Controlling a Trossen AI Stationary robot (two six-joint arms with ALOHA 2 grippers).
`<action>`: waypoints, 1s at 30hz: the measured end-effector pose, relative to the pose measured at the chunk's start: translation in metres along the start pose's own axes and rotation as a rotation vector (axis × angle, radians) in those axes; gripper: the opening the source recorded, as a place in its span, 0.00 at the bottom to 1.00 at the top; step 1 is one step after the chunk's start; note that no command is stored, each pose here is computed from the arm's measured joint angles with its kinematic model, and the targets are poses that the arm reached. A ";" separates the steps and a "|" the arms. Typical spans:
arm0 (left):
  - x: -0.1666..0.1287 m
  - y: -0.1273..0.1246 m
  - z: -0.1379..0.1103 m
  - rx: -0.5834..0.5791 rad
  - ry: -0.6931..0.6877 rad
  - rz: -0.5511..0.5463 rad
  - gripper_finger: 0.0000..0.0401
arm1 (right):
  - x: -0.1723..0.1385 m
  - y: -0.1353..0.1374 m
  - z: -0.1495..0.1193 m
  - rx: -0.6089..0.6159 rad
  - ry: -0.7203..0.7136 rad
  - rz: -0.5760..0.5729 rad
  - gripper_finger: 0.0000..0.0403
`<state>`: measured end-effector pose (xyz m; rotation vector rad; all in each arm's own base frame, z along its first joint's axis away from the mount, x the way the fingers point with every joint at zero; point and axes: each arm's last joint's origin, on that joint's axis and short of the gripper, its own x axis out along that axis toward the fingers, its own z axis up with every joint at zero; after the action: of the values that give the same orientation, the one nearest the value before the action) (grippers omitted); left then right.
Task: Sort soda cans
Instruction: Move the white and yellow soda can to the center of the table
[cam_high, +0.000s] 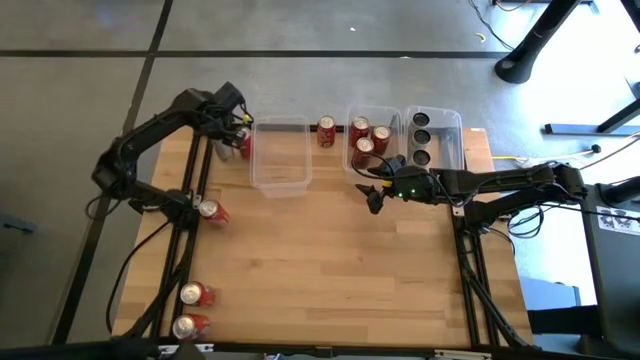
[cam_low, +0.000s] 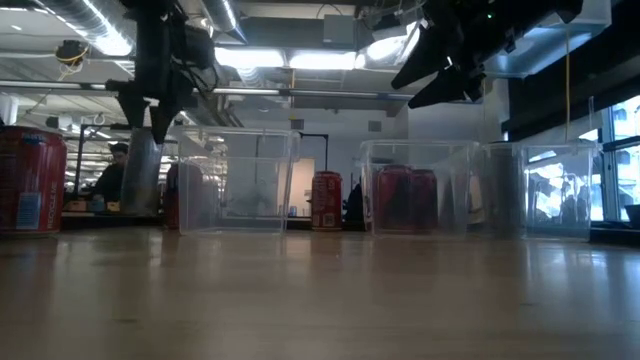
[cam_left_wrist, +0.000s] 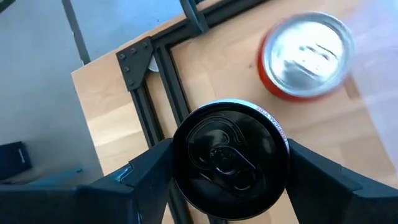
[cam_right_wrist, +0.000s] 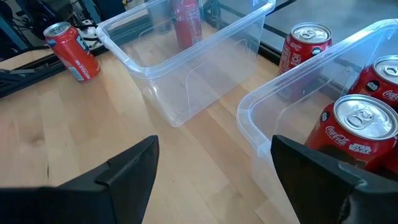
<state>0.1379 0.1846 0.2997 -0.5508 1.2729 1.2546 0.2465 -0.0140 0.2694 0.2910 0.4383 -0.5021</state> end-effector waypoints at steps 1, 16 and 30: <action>-0.004 0.000 -0.002 0.009 0.000 -0.002 0.62 | 0.000 0.000 0.000 0.000 0.000 0.000 0.76; -0.083 -0.013 -0.037 0.221 -0.103 -0.149 0.62 | -0.002 0.004 -0.002 -0.023 0.008 0.015 0.76; -0.128 -0.065 -0.097 0.489 -0.077 -0.419 0.62 | -0.036 0.052 -0.024 -0.157 0.023 0.231 0.76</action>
<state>0.1811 0.0312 0.3677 -0.3808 1.2609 0.5830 0.2370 0.0531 0.2738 0.1931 0.4572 -0.2379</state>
